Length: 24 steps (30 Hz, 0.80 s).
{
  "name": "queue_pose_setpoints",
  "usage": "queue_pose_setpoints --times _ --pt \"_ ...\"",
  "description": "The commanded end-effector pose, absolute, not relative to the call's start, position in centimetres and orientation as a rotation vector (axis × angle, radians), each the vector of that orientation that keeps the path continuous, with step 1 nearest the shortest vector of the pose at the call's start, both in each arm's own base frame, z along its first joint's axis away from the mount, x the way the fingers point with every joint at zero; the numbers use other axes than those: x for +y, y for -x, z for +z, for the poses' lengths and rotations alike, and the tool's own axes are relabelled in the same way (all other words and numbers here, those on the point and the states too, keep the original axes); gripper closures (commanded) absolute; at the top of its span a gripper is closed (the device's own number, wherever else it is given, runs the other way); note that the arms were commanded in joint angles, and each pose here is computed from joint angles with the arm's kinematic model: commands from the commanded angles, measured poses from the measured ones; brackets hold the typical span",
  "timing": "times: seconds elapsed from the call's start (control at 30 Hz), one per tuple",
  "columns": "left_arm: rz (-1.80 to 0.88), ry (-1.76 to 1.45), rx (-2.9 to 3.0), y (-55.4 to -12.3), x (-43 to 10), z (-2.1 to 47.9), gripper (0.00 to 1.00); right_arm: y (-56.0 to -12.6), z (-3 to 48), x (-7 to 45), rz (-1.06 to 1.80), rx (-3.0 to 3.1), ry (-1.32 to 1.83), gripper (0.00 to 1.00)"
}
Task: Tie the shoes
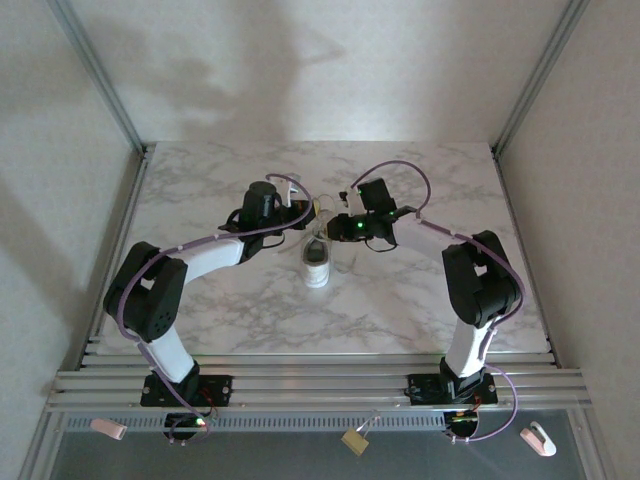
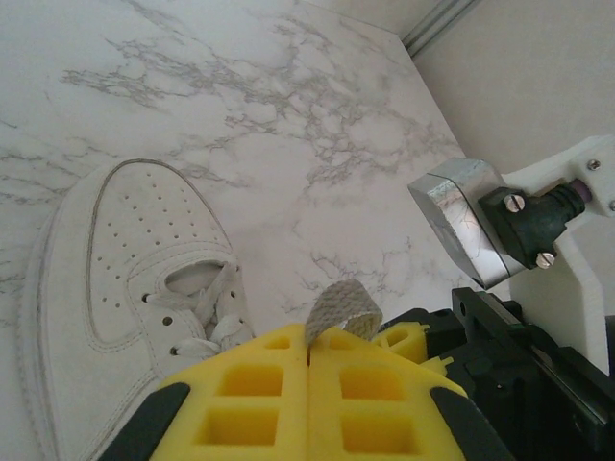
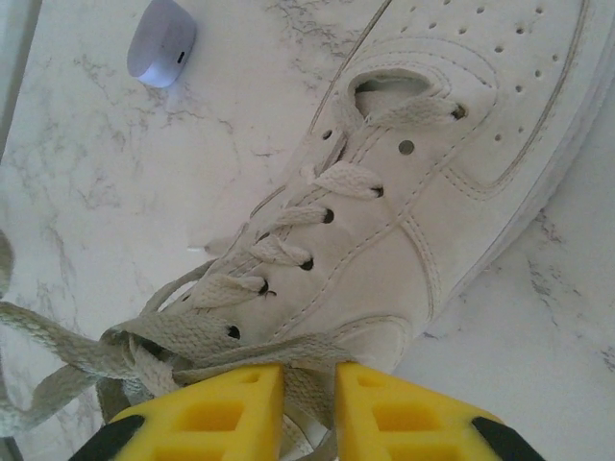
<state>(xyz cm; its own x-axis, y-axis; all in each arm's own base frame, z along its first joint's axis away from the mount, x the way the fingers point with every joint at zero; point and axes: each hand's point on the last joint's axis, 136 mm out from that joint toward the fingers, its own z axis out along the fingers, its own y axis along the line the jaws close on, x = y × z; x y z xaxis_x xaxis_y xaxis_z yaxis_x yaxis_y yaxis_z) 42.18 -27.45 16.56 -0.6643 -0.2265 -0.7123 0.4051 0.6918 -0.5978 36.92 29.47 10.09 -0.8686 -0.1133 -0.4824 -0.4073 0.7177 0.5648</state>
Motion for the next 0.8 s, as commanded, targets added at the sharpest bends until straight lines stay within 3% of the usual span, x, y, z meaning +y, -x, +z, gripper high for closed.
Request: queue_pose_setpoints --times 0.0,0.77 --pt "-1.003 -0.171 2.066 -42.2 -28.2 17.0 1.00 -37.3 10.9 30.7 1.052 2.462 0.439 0.77" --pt "-1.016 -0.174 2.062 -42.0 -28.3 17.1 1.00 -36.0 10.8 31.0 1.151 2.438 0.475 0.80"
